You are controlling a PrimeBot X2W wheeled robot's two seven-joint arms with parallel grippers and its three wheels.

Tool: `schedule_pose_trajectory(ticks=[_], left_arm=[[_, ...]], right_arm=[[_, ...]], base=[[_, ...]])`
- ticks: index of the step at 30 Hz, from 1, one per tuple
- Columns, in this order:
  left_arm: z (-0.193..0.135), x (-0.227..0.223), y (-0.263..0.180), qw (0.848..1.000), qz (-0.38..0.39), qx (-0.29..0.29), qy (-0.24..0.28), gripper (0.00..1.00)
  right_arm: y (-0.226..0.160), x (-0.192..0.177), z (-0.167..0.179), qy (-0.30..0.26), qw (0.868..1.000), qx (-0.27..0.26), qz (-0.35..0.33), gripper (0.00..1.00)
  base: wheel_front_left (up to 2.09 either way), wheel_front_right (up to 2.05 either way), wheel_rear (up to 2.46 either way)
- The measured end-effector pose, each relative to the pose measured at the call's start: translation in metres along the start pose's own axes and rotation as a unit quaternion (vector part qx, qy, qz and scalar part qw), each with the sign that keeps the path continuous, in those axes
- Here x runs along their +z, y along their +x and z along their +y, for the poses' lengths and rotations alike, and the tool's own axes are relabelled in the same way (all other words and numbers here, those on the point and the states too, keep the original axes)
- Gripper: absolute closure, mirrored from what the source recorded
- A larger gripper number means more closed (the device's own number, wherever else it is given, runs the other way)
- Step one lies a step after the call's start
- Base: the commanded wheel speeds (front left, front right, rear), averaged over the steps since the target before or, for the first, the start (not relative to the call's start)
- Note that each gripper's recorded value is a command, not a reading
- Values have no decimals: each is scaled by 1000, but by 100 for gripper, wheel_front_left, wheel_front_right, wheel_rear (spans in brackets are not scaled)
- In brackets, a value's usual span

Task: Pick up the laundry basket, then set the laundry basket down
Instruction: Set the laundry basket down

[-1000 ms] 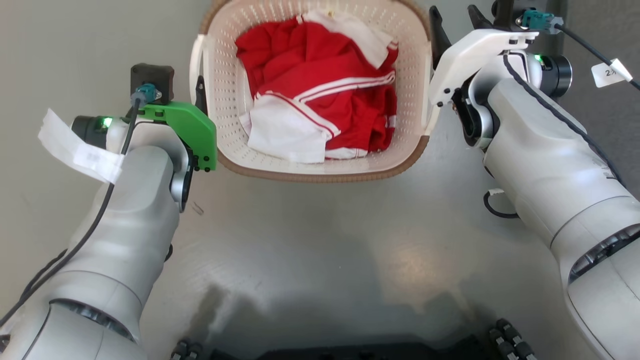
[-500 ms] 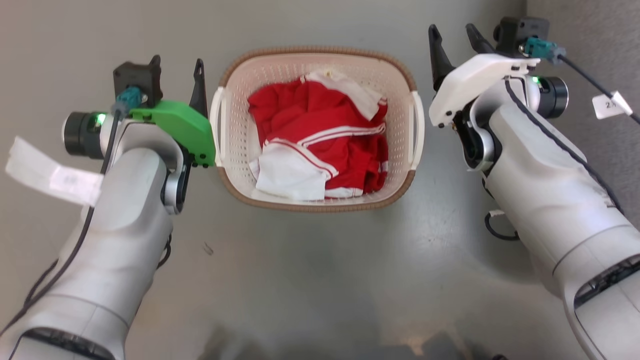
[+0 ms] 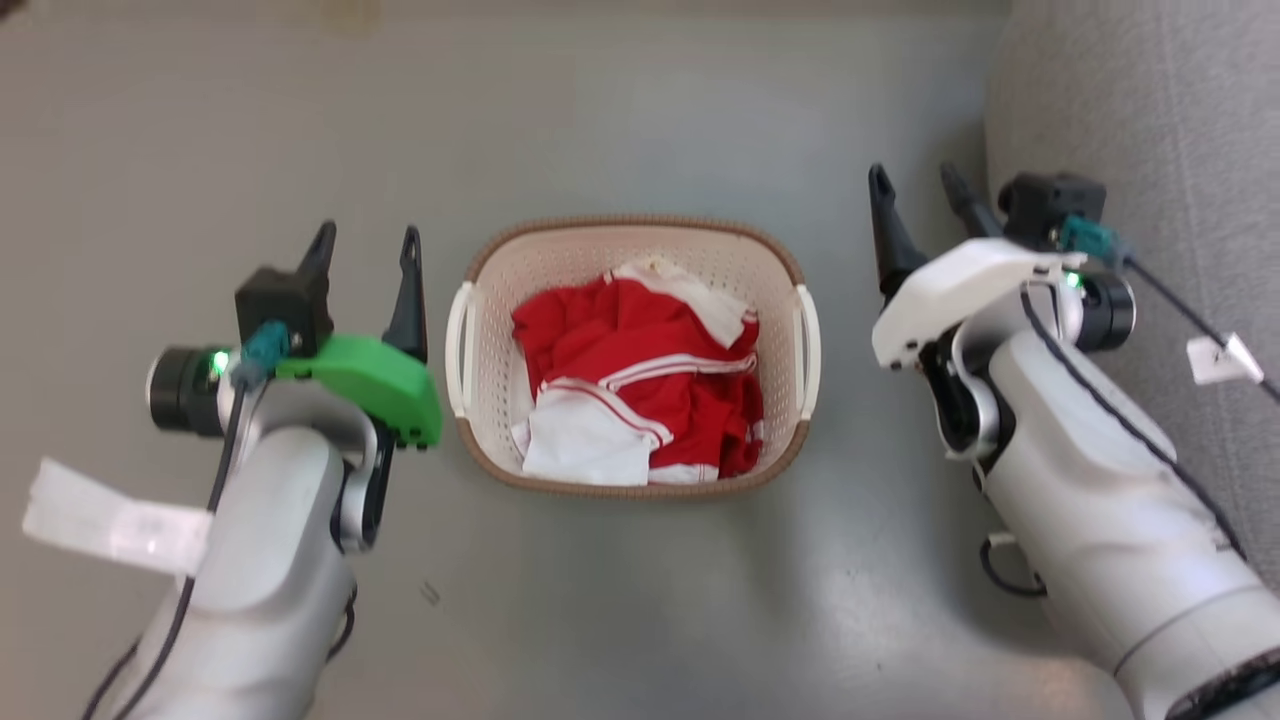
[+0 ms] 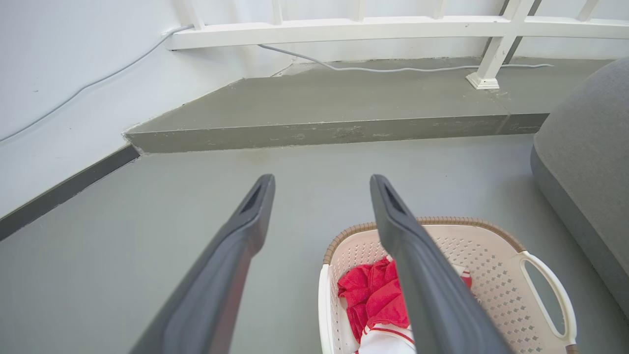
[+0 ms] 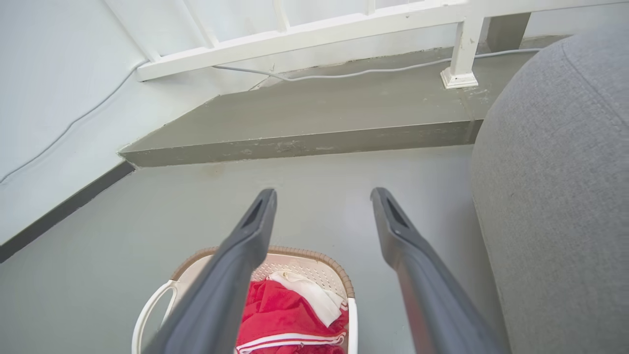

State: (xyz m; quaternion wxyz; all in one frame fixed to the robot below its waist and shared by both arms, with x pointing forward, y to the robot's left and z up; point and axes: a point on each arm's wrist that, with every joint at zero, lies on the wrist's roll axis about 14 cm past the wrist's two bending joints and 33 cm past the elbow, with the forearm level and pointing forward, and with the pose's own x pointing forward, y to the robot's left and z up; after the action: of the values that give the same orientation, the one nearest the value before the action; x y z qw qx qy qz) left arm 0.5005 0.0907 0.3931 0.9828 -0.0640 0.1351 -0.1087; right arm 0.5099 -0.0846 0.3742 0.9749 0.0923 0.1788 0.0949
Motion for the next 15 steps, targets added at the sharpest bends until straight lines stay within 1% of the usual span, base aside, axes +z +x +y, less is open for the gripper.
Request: schedule_pose_trajectory(ticks=[4, 7, 15], left_arm=[[0, 12, -22, 1000, -21, 8, -4, 0], [0, 17, -39, 999, -33, 13, 6, 0], [2, 24, -86, 998, -54, 31, -1, 0]], right_arm=[[-20, 12, 7, 2, 1000, 4, -24, 0], [-35, 20, 11, 2, 999, 6, -40, 0], [-79, 23, 23, 11, 998, 8, -62, 0]], base=[[0, 0, 0], [0, 0, 0], [0, 0, 0]])
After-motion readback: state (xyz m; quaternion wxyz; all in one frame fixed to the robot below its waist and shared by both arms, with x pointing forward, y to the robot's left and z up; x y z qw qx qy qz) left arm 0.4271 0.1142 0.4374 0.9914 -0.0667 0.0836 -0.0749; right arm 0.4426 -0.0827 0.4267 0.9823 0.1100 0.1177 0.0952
